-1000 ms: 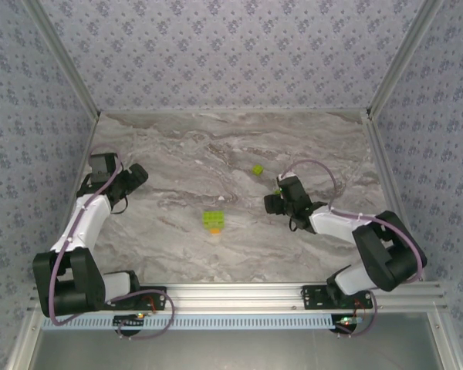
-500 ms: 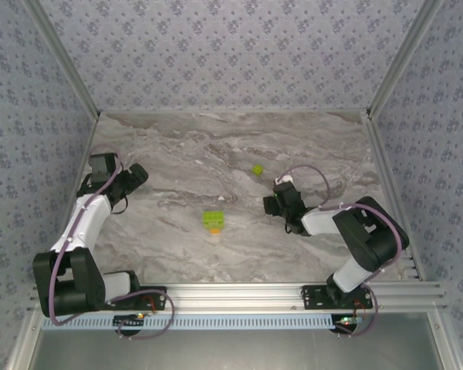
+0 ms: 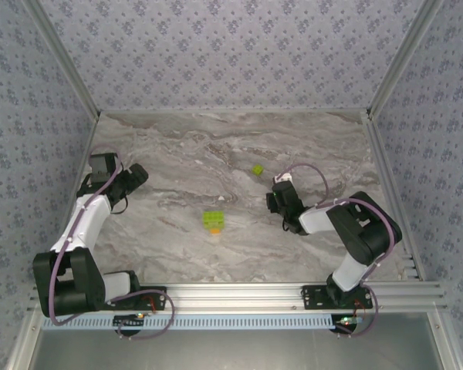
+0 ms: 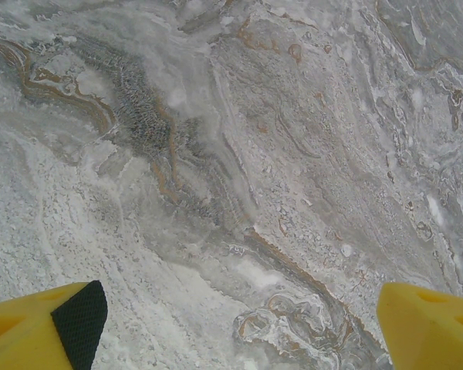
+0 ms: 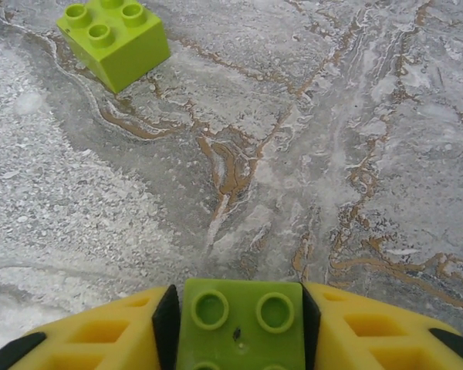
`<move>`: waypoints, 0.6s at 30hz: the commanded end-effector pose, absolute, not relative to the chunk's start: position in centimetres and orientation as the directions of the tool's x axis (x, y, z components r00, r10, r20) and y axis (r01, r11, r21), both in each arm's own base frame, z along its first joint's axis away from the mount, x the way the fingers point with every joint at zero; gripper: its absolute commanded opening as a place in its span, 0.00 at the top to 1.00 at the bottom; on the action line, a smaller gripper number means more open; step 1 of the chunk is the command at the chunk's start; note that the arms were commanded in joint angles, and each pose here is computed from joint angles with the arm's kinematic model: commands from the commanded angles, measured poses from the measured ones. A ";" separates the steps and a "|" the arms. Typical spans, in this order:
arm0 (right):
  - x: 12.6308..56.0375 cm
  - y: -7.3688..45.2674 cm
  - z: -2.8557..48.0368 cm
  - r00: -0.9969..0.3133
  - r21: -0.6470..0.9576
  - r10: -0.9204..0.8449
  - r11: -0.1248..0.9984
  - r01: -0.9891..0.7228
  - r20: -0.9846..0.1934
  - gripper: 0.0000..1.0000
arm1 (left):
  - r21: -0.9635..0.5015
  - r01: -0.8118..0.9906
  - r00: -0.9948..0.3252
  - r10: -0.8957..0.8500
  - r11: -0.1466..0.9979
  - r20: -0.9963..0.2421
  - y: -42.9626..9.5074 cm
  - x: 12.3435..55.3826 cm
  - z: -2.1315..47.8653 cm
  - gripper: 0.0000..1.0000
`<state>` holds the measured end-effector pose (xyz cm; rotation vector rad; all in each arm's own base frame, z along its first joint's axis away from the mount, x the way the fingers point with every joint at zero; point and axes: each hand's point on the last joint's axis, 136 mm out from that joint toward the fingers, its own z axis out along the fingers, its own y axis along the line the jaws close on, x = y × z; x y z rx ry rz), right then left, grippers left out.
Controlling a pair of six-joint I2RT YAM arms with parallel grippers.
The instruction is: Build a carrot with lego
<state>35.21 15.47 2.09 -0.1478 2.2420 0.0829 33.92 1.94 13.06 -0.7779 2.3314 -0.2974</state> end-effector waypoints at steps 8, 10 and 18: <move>32.9 15.2 0.0 -0.709 0.024 -0.097 0.987 -0.158 -0.698 0.73 | -0.413 -0.445 -0.602 -0.607 0.795 -0.520 1.8 34.3 13.6 0.08; 32.7 16.1 1.2 -0.713 0.042 -0.131 0.975 -0.219 -0.688 0.75 | -0.414 -0.443 -0.602 -0.606 0.795 -0.520 1.8 34.3 13.7 0.08; 30.6 20.9 8.7 -0.664 0.141 -0.325 0.825 -0.547 -0.674 0.76 | -0.429 -0.402 -0.612 -0.586 0.809 -0.531 1.0 34.5 13.8 0.08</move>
